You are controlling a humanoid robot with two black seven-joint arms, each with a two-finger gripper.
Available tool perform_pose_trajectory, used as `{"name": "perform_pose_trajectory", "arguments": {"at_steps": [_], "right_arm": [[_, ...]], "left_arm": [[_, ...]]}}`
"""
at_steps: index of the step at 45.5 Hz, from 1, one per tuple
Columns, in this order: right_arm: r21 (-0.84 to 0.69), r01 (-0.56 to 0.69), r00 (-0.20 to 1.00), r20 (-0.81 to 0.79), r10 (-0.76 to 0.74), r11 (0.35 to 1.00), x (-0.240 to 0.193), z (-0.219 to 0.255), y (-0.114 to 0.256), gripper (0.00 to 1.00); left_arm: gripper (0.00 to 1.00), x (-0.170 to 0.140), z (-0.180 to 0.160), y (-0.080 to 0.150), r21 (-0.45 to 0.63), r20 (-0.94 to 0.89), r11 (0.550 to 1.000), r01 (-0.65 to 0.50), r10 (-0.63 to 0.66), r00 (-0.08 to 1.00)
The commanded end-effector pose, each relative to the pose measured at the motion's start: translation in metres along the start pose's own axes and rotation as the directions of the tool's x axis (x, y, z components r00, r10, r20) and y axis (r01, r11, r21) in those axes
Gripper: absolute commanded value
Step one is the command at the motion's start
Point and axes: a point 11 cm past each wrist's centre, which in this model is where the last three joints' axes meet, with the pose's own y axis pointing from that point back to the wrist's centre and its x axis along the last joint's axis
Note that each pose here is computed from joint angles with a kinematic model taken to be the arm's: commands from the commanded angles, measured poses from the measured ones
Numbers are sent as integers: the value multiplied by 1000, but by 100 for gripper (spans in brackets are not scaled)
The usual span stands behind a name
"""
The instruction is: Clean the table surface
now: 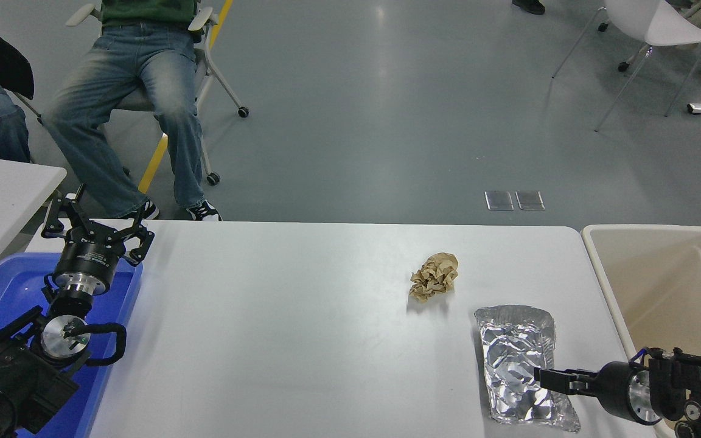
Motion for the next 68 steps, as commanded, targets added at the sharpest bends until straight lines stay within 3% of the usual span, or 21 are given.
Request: {"name": "perform_pose_trajectory", "arguments": {"at_steps": [1, 7, 10, 11, 36, 55, 68], "right_arm": [[1, -8, 1000, -25, 8, 1000, 0, -1, -9, 45], [8, -5, 999, -40, 5, 1000, -1, -3, -11, 9], [11, -1, 998, -56, 2, 1000, -1, -3, -10, 5], [11, -1, 998, -61, 2, 1000, -1, -3, -10, 0], [27, -39, 997, -59, 41, 999, 17, -2, -6, 0], [44, -119, 991, -55, 121, 992, 54, 15, 27, 0], [49, -191, 980, -50, 193, 980, 92, 31, 69, 0]], "left_arm": [[100, 0, 0, 0, 0, 0, 1000, 0, 0, 1000], [100, 0, 0, 0, 1, 0, 1000, -1, 1, 1000], [100, 0, 0, 0, 0, 0, 1000, 0, 0, 1000], [100, 0, 0, 0, 0, 0, 1000, 0, 0, 1000], [100, 0, 0, 0, 1, 0, 1000, -1, 1, 1000], [100, 0, 0, 0, 0, 0, 1000, 0, 0, 1000], [100, 0, 0, 0, 0, 0, 1000, 0, 0, 1000]]}}
